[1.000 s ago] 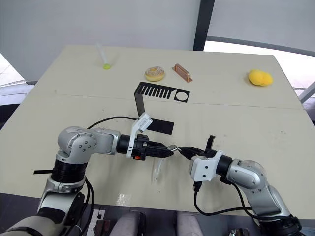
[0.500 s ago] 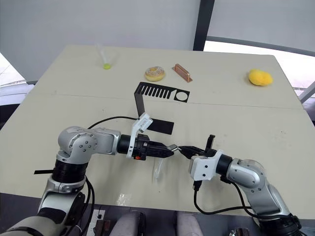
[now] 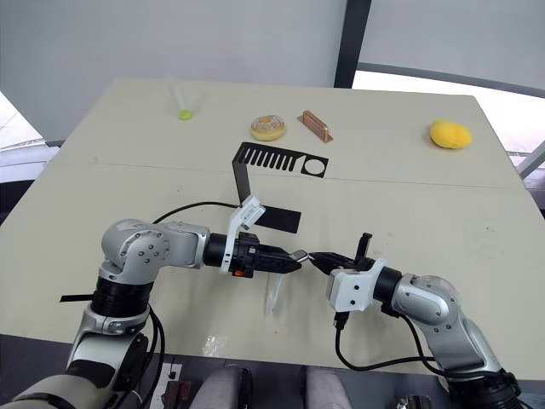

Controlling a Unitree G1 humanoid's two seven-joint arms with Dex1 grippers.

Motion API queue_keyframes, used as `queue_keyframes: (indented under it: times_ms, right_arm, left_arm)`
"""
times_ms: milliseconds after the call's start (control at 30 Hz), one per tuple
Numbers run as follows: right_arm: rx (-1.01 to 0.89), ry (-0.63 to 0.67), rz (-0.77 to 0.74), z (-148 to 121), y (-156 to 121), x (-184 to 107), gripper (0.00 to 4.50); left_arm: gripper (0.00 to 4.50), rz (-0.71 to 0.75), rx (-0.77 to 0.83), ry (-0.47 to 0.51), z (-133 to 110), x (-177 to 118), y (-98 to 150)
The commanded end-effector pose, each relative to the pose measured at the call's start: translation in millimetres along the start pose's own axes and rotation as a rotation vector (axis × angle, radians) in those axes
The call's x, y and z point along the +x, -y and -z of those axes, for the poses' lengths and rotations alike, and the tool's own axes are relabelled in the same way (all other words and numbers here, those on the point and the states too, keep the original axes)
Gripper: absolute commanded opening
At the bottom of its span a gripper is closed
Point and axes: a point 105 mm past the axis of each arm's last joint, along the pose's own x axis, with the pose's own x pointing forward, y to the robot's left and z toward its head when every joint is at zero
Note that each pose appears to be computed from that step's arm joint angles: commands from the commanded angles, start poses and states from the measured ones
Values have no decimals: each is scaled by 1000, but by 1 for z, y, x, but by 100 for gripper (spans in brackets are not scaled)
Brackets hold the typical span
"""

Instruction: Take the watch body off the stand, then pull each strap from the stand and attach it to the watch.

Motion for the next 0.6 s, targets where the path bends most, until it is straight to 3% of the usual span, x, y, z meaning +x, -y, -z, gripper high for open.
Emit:
queue_keyframes:
  times_ms: [33,600]
  right_arm:
    - [-55,117,17,-28,5,7,0]
    - [-93,115,1,-31,6,7,0]
  left_arm:
    - [158,133,56,-24,-2,18,27]
    - [158,55,91,-57,-2,22,19]
